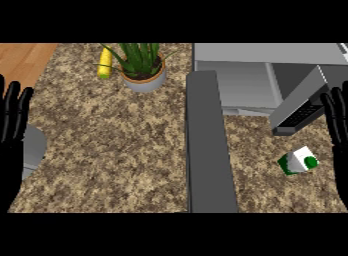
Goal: Pick up the milk, place it into the microwave and close the microwave
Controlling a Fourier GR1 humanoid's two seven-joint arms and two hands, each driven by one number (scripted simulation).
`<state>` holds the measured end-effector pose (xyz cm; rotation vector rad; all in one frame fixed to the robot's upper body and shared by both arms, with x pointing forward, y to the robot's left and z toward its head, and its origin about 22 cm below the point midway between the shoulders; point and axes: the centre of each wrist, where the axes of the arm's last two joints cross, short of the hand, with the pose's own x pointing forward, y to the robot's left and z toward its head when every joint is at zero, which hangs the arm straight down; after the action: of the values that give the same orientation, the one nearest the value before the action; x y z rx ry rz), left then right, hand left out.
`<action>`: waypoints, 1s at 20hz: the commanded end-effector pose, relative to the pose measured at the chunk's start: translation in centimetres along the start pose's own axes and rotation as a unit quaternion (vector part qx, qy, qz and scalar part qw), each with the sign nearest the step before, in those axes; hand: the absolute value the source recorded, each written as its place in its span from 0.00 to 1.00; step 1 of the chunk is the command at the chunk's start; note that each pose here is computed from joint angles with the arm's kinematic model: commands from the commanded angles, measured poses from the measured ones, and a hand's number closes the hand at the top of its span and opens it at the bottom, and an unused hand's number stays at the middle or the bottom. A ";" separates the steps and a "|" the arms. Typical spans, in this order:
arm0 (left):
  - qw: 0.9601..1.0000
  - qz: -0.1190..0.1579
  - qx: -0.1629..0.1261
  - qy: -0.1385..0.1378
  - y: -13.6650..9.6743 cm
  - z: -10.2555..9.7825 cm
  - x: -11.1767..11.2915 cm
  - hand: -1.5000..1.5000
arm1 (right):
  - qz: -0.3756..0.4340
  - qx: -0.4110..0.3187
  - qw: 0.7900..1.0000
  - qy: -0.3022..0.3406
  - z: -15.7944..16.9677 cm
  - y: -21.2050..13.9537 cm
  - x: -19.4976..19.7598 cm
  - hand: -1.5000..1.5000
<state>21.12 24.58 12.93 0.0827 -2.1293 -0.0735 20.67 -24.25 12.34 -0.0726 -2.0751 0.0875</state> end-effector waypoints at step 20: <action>0.992 0.063 0.022 0.106 1.7 7.7 -3.4 0.00 | -0.106 0.049 0.992 0.041 6.9 -0.4 -1.6 0.00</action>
<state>18.30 26.12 8.32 0.0004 -1.9293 0.0332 17.38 -25.69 7.50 0.2614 -1.9728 0.0773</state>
